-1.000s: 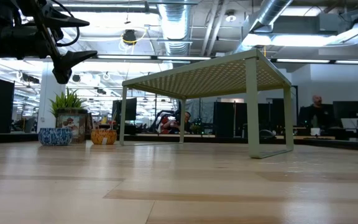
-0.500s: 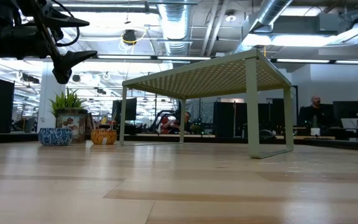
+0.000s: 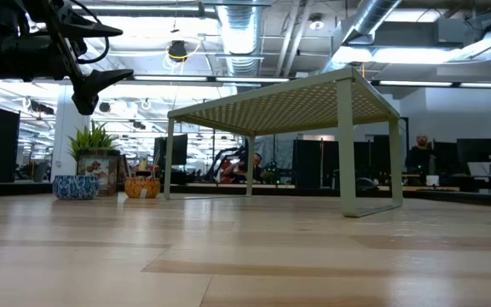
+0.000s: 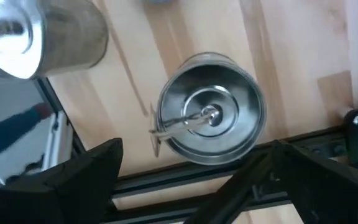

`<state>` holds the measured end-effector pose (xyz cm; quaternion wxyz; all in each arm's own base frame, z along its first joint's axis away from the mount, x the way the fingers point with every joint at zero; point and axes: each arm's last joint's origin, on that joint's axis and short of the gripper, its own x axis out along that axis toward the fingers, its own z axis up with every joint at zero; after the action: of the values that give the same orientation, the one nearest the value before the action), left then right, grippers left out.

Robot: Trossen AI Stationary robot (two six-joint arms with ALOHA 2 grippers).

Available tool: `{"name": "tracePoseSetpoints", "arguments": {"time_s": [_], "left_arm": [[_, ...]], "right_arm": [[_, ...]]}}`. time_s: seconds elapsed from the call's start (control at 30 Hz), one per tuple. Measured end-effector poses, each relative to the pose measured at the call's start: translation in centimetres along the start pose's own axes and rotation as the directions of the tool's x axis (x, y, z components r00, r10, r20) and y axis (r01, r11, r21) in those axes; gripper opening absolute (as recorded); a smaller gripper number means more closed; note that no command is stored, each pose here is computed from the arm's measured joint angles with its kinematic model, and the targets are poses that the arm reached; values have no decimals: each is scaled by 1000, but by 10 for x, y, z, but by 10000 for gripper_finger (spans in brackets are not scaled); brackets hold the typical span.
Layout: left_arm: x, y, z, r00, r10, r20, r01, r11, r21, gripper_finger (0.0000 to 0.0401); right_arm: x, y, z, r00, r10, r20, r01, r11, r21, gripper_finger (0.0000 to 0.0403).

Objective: Stock candles on shelf
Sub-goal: Put the right silver scented candle on the shelf

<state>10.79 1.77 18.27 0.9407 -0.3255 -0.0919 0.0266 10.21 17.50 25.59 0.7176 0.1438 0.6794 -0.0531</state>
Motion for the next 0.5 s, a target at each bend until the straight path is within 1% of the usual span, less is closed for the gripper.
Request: {"name": "tracePoseSetpoints", "arguments": {"time_s": [0.13, 0.23, 0.37, 0.5], "left_arm": [[0, 0, 0, 1000, 0, 0, 0, 1000, 0, 294], [0, 0, 0, 1000, 0, 0, 0, 1000, 0, 294], [0, 0, 0, 1000, 0, 0, 0, 1000, 0, 294], [0, 0, 0, 1000, 0, 0, 0, 1000, 0, 294]], "right_arm": [[7, -3, -5, 998, -41, 45, 43, 998, -45, 400], [13, -6, -7, 997, -62, 54, 65, 996, -53, 400], [18, -6, -8, 997, -51, 55, 54, 997, -63, 400], [18, -2, -11, 998, -19, 62, 26, 992, -126, 400]]}}
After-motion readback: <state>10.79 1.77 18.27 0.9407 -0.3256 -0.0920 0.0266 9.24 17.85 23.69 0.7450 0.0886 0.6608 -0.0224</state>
